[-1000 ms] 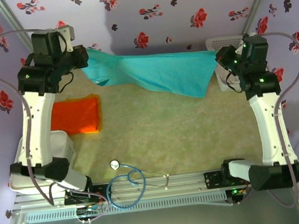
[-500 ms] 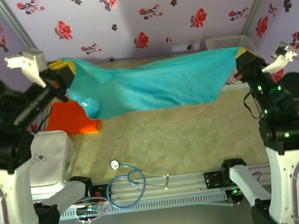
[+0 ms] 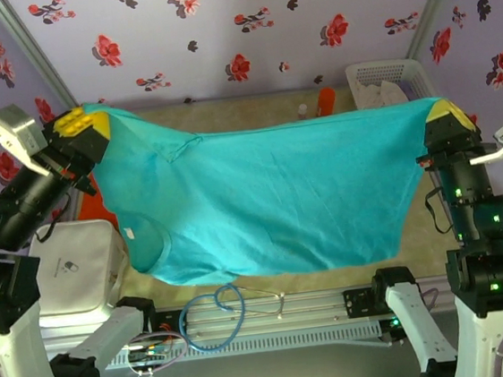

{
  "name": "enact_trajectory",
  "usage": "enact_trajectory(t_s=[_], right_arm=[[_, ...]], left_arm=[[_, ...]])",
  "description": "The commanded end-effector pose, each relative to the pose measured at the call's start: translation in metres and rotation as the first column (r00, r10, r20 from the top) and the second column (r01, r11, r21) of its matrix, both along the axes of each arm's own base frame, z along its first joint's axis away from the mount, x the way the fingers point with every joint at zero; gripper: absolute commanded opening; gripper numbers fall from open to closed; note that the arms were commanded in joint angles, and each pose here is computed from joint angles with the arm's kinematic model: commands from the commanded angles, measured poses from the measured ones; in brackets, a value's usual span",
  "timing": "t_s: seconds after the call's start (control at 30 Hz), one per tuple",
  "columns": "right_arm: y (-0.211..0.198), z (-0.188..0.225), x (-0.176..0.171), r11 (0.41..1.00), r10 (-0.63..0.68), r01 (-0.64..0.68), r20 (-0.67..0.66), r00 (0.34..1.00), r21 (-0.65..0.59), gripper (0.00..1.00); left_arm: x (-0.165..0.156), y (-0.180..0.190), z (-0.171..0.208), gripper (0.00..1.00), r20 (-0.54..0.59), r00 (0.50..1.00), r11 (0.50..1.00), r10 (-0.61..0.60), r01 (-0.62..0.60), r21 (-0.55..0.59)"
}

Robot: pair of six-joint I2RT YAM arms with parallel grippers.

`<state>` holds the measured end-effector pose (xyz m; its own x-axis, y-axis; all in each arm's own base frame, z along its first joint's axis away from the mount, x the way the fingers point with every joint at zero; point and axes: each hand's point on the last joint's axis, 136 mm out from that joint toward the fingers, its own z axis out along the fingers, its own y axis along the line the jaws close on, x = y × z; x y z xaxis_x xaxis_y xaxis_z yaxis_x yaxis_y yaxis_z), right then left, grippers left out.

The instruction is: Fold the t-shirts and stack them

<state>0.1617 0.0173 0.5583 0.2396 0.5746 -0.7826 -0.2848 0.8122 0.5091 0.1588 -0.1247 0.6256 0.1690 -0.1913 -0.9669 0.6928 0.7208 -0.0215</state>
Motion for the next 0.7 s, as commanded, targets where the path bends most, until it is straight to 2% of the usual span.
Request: enact_trajectory(t_s=[0.0, 0.07, 0.17, 0.27, 0.37, 0.57, 0.67], right_arm=[[-0.012, -0.021, 0.036, 0.997, -0.058, 0.063, -0.125, 0.99, 0.033, 0.0], [-0.019, -0.051, 0.06, 0.993, -0.091, 0.105, -0.246, 0.965, 0.048, 0.0], [-0.031, -0.11, 0.098, 0.983, -0.142, 0.178, -0.444, 0.885, 0.04, 0.0], [-0.026, -0.169, 0.135, 0.987, -0.113, 0.156, -0.58, 0.807, 0.025, 0.0], [-0.02, -0.229, 0.166, 0.992, -0.08, 0.123, -0.687, 0.723, 0.013, 0.0], [-0.012, -0.33, 0.214, 0.997, -0.045, 0.074, -0.8, 0.599, -0.001, 0.0], [-0.014, -0.357, 0.24, 0.997, -0.051, 0.074, -0.813, 0.581, -0.01, 0.0]], left_arm=[[0.043, -0.009, -0.011, 0.0, -0.055, 0.998, 1.0, 0.015, -0.015, -0.002], [0.071, -0.008, -0.03, 0.0, -0.118, 0.991, 0.998, 0.061, -0.061, 0.008], [0.119, -0.015, -0.076, 0.0, -0.236, 0.968, 0.996, 0.088, -0.081, 0.039], [0.166, -0.024, -0.136, 0.0, -0.374, 0.923, 0.996, 0.092, -0.082, 0.042], [0.205, -0.031, -0.201, 0.0, -0.505, 0.858, 0.995, 0.097, -0.095, 0.03], [0.264, -0.036, -0.314, 0.0, -0.667, 0.732, 0.99, 0.14, -0.125, 0.071], [0.294, -0.039, -0.352, 0.0, -0.712, 0.687, 0.988, 0.146, -0.134, 0.073]])
